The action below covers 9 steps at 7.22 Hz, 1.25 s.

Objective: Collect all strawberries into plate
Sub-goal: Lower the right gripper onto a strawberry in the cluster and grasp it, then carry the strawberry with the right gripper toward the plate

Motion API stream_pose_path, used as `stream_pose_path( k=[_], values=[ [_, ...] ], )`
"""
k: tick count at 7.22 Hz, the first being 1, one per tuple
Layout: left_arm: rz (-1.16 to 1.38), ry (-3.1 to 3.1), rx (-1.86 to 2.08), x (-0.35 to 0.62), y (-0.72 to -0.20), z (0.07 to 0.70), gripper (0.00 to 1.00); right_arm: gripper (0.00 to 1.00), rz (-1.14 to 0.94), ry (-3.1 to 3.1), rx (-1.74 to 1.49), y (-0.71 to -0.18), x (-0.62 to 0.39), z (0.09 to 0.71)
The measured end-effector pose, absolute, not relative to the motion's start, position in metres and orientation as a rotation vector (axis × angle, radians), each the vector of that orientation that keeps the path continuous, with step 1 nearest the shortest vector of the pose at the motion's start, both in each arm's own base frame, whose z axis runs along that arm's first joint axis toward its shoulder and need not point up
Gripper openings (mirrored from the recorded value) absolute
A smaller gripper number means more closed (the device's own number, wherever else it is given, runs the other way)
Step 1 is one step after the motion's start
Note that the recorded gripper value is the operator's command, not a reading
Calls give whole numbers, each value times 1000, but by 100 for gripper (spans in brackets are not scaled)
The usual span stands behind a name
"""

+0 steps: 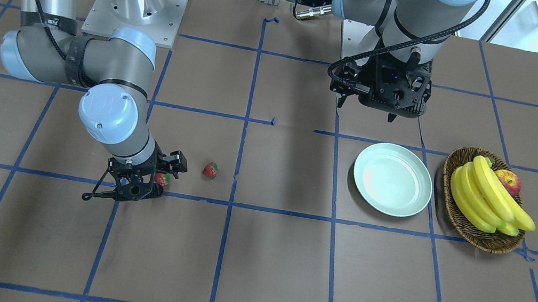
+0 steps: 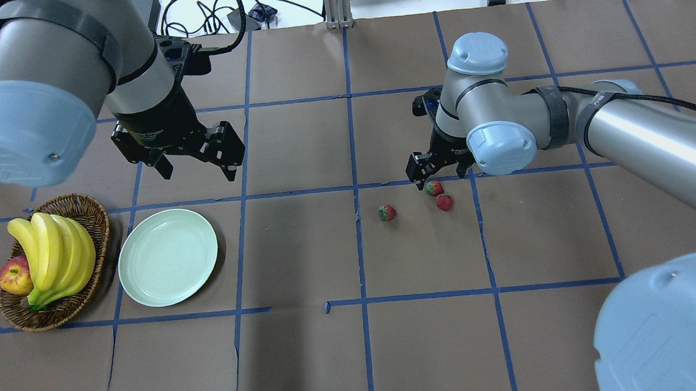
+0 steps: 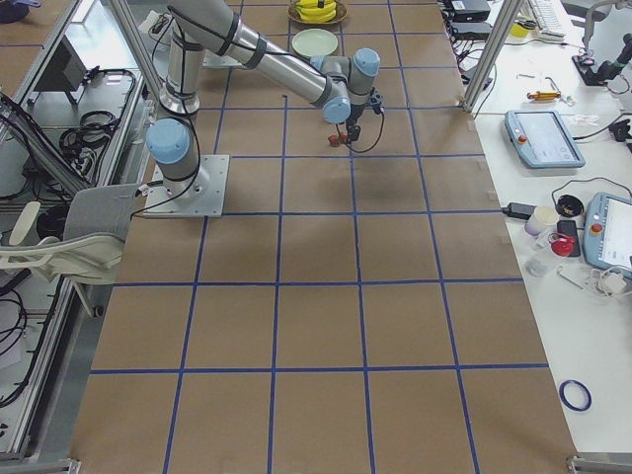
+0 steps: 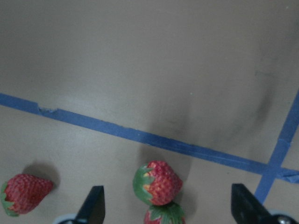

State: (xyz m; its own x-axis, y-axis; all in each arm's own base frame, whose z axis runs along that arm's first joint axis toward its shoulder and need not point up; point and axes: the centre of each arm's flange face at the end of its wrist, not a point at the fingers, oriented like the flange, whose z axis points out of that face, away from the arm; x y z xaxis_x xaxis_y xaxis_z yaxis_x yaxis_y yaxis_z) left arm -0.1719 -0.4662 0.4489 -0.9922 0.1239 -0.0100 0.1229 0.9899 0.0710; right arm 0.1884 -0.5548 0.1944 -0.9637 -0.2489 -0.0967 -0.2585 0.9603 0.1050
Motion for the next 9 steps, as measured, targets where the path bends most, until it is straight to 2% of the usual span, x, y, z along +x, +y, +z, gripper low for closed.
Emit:
stream_pose_path(
  k=[3,4,5,6,7,8,9],
  values=[
    [145,3117,194,-172,-464,438,100,89,206,3025,-392,-555,189,183],
    [160,3115,195,-172,-463,433,100,75,210,3022,-391,-555,189,182],
    [167,3114,196,-172,-462,431,100,53,214,3017,-390,-555,190,180],
    [169,3114,197,-172,-462,431,100,40,220,3014,-389,-555,190,178],
    [168,3114,197,-172,-462,431,100,7,223,3013,-390,-556,190,176],
    [167,3114,197,-171,-462,431,100,0,223,3013,-392,-556,190,175],
    [162,3114,198,-171,-462,432,100,0,220,3013,-394,-557,190,176]
  ],
)
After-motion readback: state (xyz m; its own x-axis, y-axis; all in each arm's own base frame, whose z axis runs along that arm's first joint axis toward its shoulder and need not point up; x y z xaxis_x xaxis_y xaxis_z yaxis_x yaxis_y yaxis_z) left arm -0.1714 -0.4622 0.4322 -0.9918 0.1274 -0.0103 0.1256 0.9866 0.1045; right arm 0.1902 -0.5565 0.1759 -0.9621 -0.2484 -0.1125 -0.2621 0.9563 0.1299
